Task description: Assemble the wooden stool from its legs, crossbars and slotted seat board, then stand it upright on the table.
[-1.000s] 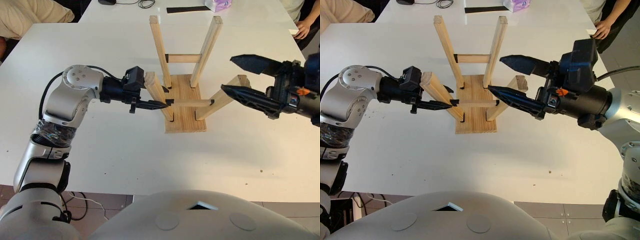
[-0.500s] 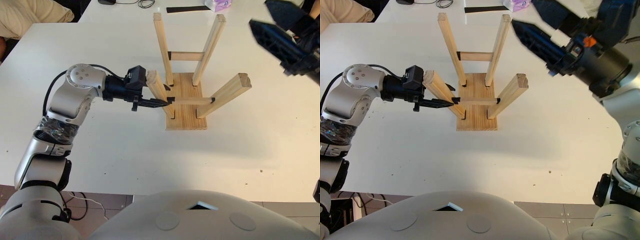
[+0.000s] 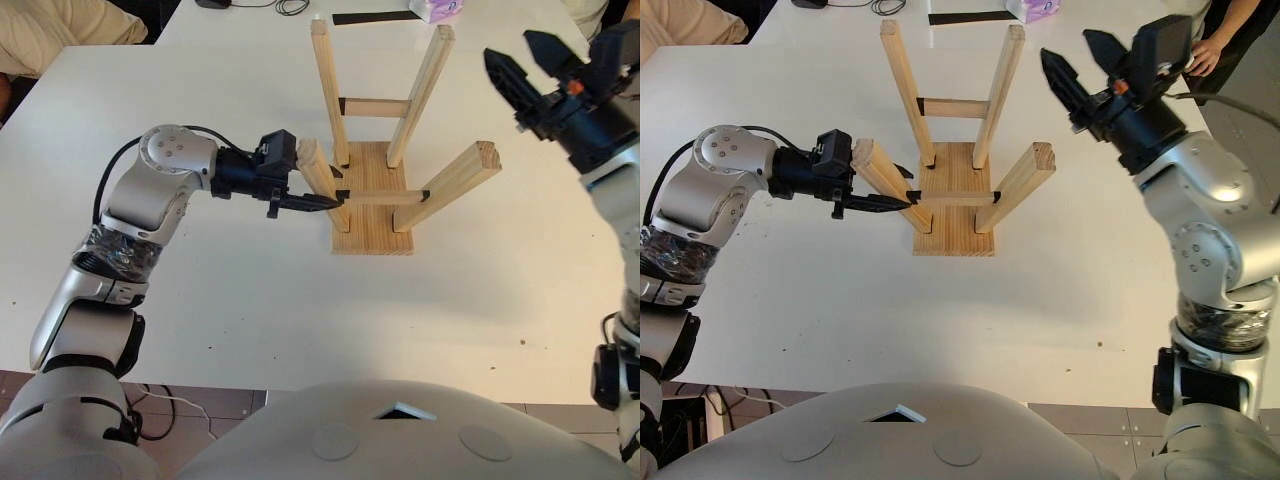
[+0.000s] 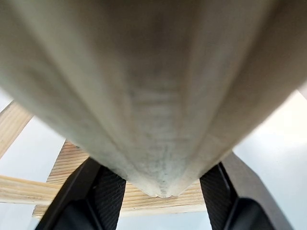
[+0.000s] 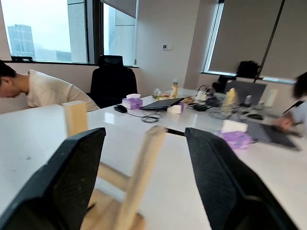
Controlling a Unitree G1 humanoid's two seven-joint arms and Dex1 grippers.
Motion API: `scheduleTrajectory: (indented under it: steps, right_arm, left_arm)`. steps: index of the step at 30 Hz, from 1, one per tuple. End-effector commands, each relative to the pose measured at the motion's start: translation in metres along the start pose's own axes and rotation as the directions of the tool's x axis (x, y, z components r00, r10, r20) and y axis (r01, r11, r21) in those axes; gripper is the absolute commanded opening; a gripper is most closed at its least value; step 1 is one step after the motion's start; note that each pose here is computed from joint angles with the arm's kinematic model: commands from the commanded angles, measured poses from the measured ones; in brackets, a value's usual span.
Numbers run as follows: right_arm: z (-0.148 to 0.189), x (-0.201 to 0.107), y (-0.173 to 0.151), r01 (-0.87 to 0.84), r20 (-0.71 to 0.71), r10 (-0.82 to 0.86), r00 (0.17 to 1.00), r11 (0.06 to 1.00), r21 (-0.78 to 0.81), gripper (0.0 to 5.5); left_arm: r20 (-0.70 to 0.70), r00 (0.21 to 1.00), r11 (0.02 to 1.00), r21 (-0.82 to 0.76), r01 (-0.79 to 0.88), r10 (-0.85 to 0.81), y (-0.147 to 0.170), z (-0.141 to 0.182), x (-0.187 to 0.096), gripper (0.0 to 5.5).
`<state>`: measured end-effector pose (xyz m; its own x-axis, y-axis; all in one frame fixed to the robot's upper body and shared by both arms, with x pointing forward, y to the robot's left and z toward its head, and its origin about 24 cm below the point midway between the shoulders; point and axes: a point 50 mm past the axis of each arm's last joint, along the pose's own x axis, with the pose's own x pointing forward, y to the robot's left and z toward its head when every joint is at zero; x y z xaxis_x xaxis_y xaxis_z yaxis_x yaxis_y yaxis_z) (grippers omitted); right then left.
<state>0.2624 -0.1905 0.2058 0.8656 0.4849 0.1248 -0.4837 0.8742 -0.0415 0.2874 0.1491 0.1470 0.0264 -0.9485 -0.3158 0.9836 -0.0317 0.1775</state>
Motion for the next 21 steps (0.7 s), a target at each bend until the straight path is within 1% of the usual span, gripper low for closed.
scheduleTrajectory:
  steps: [1, 4, 8, 10, 12, 14, 17, 21]
  right_arm:
    - [-0.005, 0.009, 0.024, -0.008, 0.011, 0.007, 1.0, 1.0, 0.026, 3.05]
    - [0.003, 0.012, 0.029, -0.004, 0.053, 0.004, 0.999, 1.0, -0.003, 3.05]
    - [0.039, 0.018, 0.043, -0.018, 0.223, 0.025, 0.974, 0.999, -0.031, 3.05]
    - [0.057, 0.021, 0.062, -0.079, 0.308, 0.079, 0.948, 0.997, -0.011, 3.05]
    - [0.064, 0.022, 0.084, -0.155, 0.343, 0.147, 0.928, 0.988, -0.006, 3.05]
    - [0.061, 0.023, 0.098, -0.192, 0.334, 0.177, 0.926, 0.981, 0.012, 3.05]
    - [0.047, 0.025, 0.115, -0.205, 0.286, 0.184, 0.94, 0.978, 0.045, 3.05]
    - [0.017, 0.03, 0.12, -0.178, 0.191, 0.157, 0.969, 0.979, 0.101, 3.05]
  left_arm:
    - [-0.414, 0.909, 0.981, -0.19, -0.035, -0.048, -0.027, -0.08, 0.002, 2.07]
    - [-0.406, 0.912, 0.977, -0.212, -0.026, -0.063, -0.036, -0.085, 0.005, 2.07]
    - [-0.383, 0.923, 0.973, -0.224, -0.057, -0.034, -0.038, -0.085, 0.007, 2.07]
    - [-0.375, 0.927, 0.973, -0.216, -0.08, -0.007, -0.034, -0.082, 0.007, 2.07]
    - [-0.373, 0.928, 0.973, -0.212, -0.091, 0.005, -0.032, -0.081, 0.007, 2.07]
    - [-0.372, 0.928, 0.973, -0.212, -0.094, 0.009, -0.032, -0.08, 0.008, 2.07]
    - [-0.373, 0.928, 0.973, -0.212, -0.094, 0.009, -0.032, -0.081, 0.008, 2.07]
    - [-0.379, 0.925, 0.972, -0.215, -0.092, 0.003, -0.032, -0.082, 0.007, 2.07]
